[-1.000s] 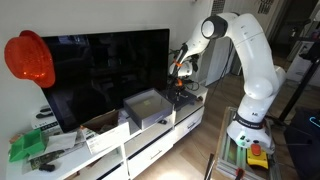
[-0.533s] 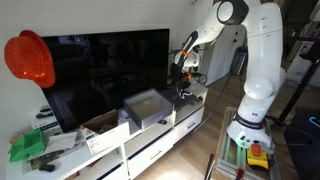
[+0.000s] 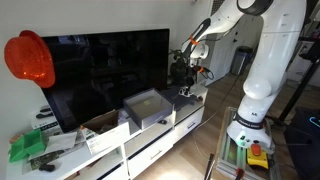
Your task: Hang the white sunglasses on the edge of the blue box
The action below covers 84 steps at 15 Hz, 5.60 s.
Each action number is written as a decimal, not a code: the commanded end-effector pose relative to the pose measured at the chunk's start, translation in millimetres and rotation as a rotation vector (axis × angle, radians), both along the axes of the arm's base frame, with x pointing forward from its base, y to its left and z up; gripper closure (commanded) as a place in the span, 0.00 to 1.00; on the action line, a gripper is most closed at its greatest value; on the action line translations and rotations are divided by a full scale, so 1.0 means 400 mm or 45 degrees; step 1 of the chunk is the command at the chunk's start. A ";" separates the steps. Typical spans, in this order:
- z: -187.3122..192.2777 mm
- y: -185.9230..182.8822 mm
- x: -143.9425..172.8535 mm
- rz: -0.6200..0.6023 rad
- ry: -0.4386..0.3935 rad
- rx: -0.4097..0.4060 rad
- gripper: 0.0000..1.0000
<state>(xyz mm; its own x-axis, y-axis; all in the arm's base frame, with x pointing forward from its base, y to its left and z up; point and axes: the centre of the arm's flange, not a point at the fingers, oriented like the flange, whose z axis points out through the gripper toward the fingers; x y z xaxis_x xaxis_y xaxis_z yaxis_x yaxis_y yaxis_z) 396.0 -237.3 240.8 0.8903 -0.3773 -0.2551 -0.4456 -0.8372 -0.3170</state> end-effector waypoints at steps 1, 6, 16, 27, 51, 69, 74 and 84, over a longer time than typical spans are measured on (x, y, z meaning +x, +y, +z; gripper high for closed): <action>0.002 0.017 -0.006 -0.001 -0.022 0.028 0.94; 0.003 0.051 -0.018 0.007 -0.043 0.062 0.94; -0.032 0.264 -0.047 0.366 -0.231 0.125 0.99; -0.075 0.385 -0.026 0.723 -0.614 0.118 0.99; -0.406 0.275 0.013 0.900 -0.975 0.368 0.99; -0.493 0.213 0.047 0.866 -1.006 0.339 0.80; -0.514 0.211 0.054 0.808 -1.008 0.330 0.45; -0.475 0.229 0.042 0.769 -0.950 0.364 0.00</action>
